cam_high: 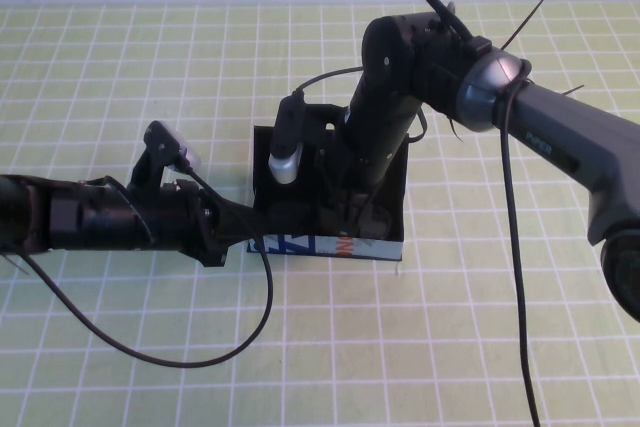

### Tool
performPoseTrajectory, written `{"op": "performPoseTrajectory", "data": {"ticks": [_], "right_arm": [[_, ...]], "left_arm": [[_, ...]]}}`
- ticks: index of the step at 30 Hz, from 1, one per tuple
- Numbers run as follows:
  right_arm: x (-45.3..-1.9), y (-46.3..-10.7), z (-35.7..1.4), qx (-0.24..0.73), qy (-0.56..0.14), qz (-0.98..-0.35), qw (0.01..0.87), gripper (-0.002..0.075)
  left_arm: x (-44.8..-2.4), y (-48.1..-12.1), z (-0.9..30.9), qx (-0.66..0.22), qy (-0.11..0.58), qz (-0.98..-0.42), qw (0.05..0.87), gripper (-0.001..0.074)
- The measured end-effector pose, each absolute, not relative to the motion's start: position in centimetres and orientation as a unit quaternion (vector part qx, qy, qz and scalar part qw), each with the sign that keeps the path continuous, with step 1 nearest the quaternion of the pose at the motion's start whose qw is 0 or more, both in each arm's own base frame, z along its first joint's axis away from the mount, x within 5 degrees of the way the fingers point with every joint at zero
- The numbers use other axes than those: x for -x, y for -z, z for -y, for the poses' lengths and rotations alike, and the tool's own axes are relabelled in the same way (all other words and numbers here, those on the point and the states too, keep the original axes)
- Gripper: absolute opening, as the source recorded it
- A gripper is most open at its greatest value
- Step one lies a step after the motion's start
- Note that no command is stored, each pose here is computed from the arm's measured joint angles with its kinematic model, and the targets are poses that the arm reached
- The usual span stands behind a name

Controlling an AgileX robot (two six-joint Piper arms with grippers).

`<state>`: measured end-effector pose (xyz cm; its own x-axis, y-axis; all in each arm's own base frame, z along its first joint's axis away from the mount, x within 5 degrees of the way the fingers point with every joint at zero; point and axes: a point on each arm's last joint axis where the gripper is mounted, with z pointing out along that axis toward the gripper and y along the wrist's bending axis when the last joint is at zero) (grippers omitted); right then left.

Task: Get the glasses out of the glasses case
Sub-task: Pick up the glasses from the glasses case

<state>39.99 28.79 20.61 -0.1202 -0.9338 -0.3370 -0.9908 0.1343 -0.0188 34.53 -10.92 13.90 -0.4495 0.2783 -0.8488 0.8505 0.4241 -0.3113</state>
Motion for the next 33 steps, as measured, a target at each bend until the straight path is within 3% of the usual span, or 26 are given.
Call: {"op": "performPoseTrajectory", "data": {"ticks": [5,15,23,33], "right_arm": [[-40.0,-20.6,-28.8,0.65,-0.104,-0.741,0.136,0.0212],[-40.0,-20.7,-28.8,0.649,-0.106,-0.741,0.135,0.0036],[-39.7,-22.0,-28.6,0.625,-0.104,-0.761,0.139,0.0003],[-38.1,-29.6,-27.5,0.554,-0.113,-0.8,0.202,0.0002]], "left_arm": [[-34.3,-14.3,11.1,-0.381,0.398,-0.748,0.37,-0.0004],[-33.9,-19.1,10.2,-0.393,0.377,-0.722,0.428,-0.0004],[-34.0,-20.9,8.8,-0.357,0.37,-0.735,0.443,-0.0004],[-33.5,-22.9,8.6,-0.345,0.373,-0.732,0.455,-0.0004]]}}
